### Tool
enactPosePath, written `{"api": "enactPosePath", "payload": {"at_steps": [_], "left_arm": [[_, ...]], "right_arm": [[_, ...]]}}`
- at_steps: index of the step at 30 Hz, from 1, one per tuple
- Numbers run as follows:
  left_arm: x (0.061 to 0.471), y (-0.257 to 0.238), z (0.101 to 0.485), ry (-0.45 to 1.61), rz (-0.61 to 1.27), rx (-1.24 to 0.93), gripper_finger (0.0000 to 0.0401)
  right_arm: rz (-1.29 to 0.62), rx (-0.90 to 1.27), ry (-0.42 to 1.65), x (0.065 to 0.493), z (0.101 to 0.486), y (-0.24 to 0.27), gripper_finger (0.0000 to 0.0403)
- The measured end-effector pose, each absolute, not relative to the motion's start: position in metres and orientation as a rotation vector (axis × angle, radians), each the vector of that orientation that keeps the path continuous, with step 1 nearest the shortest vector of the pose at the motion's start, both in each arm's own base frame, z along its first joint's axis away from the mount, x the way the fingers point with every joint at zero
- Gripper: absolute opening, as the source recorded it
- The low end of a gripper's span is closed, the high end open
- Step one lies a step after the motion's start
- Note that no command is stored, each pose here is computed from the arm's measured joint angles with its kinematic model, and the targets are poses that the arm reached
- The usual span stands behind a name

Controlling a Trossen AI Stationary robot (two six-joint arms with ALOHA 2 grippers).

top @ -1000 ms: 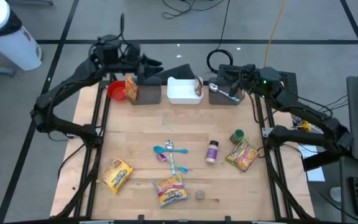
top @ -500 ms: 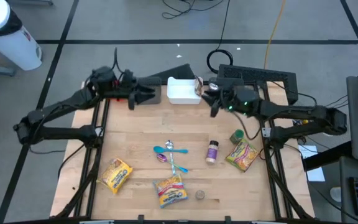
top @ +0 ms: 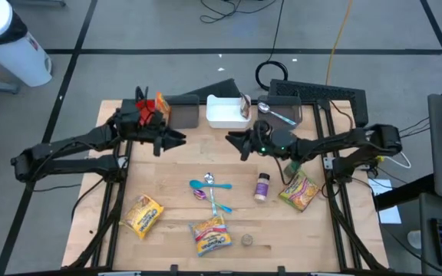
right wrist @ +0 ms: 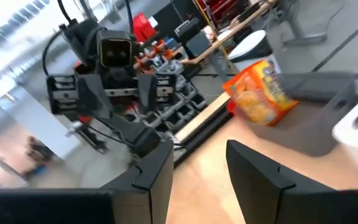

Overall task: Pick & Place Food Item
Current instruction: Put the blue baby spoon into the right black bin

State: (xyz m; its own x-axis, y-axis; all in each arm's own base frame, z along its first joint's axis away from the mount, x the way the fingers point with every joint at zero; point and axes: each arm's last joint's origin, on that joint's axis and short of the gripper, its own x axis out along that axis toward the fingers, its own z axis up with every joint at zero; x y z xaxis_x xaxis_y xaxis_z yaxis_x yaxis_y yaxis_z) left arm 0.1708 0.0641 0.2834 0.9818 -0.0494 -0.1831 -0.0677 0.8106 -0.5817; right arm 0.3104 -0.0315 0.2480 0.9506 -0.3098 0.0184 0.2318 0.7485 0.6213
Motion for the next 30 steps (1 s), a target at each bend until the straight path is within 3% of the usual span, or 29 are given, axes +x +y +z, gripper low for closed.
{"api": "enactPosePath", "payload": {"at_steps": [10, 15, 22, 26, 30], "left_arm": [[0.188, 0.072, 0.277, 0.120, 0.220, -0.666, 0.0196], [0.202, 0.074, 0.281, 0.029, 0.136, -0.772, 0.0196], [0.226, 0.051, 0.291, -0.110, -0.050, -0.771, 0.0195], [0.237, 0.029, 0.290, -0.143, -0.079, -0.796, 0.0195], [0.249, 0.002, 0.292, -0.133, -0.082, -0.836, 0.0195]], "right_arm": [[-0.231, 0.710, -0.270, 0.321, 0.245, -0.029, 0.0140], [-0.164, 0.667, -0.347, 0.319, 0.254, -0.029, 0.0141], [0.125, 0.672, -0.460, 0.312, 0.273, -0.026, 0.0139], [0.296, 0.665, -0.393, 0.304, 0.287, -0.014, 0.0138], [0.312, 0.564, -0.265, 0.291, 0.298, 0.008, 0.0133]]}}
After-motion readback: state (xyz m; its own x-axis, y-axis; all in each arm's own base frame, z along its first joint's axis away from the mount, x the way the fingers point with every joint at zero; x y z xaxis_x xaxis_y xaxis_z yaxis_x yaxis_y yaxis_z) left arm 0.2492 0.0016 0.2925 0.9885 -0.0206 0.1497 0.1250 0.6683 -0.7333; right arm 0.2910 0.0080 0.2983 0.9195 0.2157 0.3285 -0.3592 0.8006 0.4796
